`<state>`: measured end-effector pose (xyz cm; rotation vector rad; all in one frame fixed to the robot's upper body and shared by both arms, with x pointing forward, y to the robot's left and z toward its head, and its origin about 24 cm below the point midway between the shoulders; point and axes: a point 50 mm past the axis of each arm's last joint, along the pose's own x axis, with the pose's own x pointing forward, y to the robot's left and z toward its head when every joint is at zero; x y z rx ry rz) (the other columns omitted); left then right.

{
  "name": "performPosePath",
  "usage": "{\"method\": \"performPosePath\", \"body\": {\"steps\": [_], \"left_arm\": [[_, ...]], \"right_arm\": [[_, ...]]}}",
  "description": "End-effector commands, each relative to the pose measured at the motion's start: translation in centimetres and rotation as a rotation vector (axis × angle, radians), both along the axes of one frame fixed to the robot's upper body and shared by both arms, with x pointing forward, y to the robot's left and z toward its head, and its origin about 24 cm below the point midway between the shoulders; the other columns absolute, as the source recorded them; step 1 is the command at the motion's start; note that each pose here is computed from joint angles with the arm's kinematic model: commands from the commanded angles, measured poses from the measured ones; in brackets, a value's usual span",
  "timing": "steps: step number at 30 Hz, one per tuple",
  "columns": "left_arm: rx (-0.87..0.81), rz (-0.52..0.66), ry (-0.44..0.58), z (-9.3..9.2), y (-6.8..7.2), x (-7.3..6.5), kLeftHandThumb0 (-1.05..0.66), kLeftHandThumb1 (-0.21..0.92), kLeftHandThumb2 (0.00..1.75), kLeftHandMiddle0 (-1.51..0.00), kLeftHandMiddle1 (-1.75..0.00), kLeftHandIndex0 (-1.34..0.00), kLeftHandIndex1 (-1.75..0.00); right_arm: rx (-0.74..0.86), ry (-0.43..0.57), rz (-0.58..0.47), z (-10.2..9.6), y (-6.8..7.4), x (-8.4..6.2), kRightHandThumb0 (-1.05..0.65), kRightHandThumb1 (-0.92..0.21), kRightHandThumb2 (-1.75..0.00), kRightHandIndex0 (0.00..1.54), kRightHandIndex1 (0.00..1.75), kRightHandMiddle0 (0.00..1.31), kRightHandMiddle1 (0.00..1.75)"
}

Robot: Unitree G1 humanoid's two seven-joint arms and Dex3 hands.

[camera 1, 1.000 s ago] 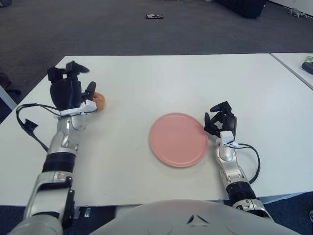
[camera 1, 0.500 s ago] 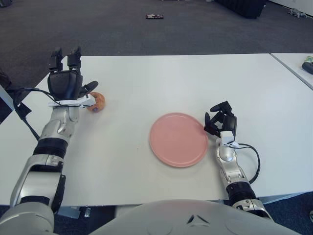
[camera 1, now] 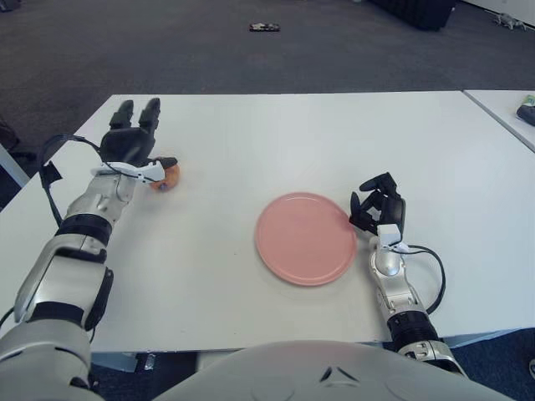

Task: Put the apple into the plate.

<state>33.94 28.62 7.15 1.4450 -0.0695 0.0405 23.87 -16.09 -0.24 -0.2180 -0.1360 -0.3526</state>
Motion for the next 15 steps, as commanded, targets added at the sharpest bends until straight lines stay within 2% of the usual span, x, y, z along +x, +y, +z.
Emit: {"method": "performPosePath", "body": {"steps": [1,15], "left_arm": [[-0.017,-0.011,0.035,0.83,0.07,0.70,-1.05,0.65,0.63,0.00,0.00,0.00,0.00],[-0.108,-0.060,0.297,-0.11,-0.79,1.21,-1.04,0.60,0.72,0.00,0.00,0.00,0.00]], "right_arm": [[-0.006,0.093,-0.022,-1.90,-0.44,-1.54,-0.43,-0.48,-1.12,0.88,1.75,0.48,1.75],[0.000,0.099,-0.034,-2.01,-0.68,-1.83,-0.43,-0.49,-1.11,0.86,1.75,0.48,1.75]]}}
